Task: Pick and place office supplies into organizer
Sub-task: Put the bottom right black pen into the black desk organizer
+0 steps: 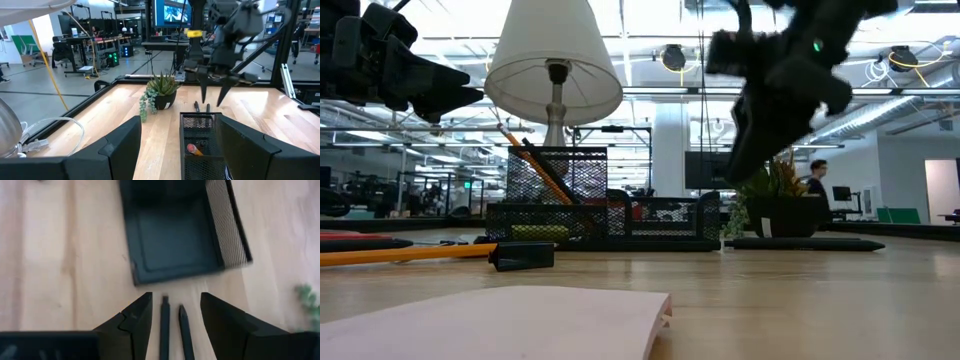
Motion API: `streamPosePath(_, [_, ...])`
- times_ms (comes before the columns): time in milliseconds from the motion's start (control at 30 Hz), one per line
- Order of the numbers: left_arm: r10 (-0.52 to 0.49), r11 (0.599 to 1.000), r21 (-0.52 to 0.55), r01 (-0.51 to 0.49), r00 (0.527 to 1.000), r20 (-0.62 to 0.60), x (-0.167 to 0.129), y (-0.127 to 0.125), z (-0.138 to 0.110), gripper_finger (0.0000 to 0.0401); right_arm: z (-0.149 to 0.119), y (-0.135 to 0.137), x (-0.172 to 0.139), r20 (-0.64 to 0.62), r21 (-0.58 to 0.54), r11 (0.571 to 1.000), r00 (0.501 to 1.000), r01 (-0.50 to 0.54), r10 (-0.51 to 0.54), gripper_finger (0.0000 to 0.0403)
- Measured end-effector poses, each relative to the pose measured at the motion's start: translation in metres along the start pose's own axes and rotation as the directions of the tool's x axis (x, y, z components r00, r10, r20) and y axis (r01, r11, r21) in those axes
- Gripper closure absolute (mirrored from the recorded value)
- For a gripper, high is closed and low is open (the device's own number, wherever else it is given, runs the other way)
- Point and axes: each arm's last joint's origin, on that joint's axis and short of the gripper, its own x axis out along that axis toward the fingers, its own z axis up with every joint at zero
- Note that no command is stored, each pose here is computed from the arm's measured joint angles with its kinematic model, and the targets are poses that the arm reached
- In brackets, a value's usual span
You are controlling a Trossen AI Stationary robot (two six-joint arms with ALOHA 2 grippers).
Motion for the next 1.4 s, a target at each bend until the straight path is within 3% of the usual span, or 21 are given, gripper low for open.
streamPosePath(100, [0.0,1.0,0.0,0.0,1.0,0.0,0.0,0.0,0.0,0.0146,-0.014,-0.004,0.008,-0.044,0.023,1.0,0.999,0.016,-0.015,0.0243])
streamPosePath(467, [0.0,1.0,0.0,0.0,1.0,0.0,0.0,0.0,0.0,0.0146,-0.03,-0.005,0.021,-0.012,0.085,0.996,1.0,-0.02,0.021,0.0243])
streamPosePath(833, [0.0,1.0,0.0,0.0,1.0,0.0,0.0,0.0,0.0,0.0146,-0.038,-0.001,0.026,0.033,0.118,0.992,0.999,-0.044,0.04,0.0243])
streamPosePath(1000, [0.0,1.0,0.0,0.0,1.0,0.0,0.0,0.0,0.0,0.0146,-0.042,0.001,0.029,0.053,0.118,0.985,0.991,-0.129,0.124,0.0243])
streamPosePath(1400, [0.0,1.0,0.0,0.0,1.0,0.0,0.0,0.0,0.0,0.0146,-0.043,0.0,0.03,0.075,0.1,0.989,0.992,-0.104,0.097,0.0243])
